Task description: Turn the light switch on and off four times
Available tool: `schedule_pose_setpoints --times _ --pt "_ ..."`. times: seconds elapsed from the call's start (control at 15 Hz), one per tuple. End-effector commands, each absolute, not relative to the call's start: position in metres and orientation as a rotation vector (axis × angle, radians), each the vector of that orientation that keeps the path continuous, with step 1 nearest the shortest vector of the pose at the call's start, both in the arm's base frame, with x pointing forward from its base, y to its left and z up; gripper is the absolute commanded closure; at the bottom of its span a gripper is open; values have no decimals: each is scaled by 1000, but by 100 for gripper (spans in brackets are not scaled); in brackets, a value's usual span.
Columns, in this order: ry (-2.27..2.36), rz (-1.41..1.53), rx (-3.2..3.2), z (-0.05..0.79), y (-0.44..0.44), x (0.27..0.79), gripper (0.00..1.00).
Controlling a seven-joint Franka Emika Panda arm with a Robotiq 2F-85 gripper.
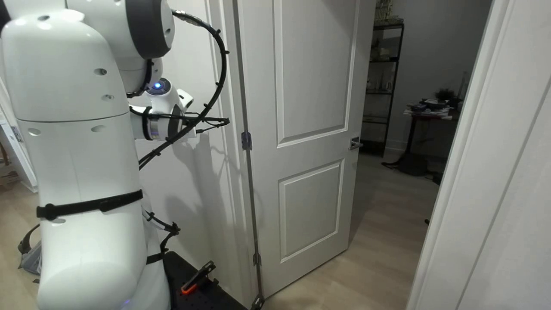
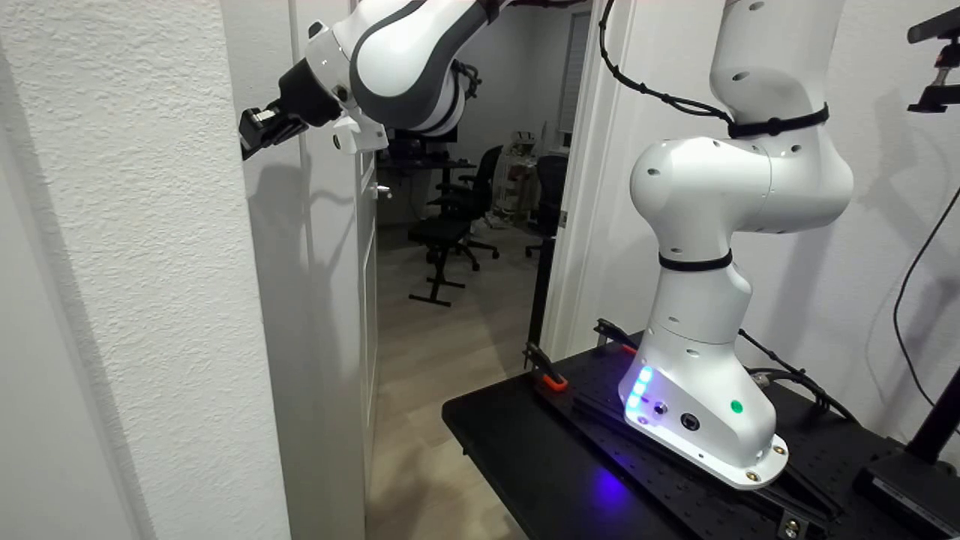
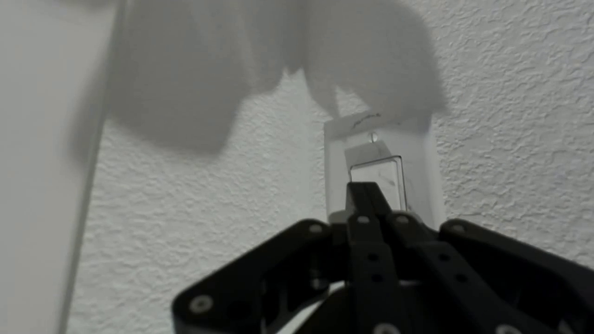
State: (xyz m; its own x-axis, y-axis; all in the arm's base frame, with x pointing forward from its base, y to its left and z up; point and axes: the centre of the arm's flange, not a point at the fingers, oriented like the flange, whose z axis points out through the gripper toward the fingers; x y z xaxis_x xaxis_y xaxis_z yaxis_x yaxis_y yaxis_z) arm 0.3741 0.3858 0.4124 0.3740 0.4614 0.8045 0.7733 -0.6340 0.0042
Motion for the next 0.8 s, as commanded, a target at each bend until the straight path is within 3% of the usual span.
schedule_pose_setpoints --times 0.0,0.73 --pt "-1078 -1224 -2251 409 396 378 100" --pt "-1126 -1164 -2242 387 422 381 100"
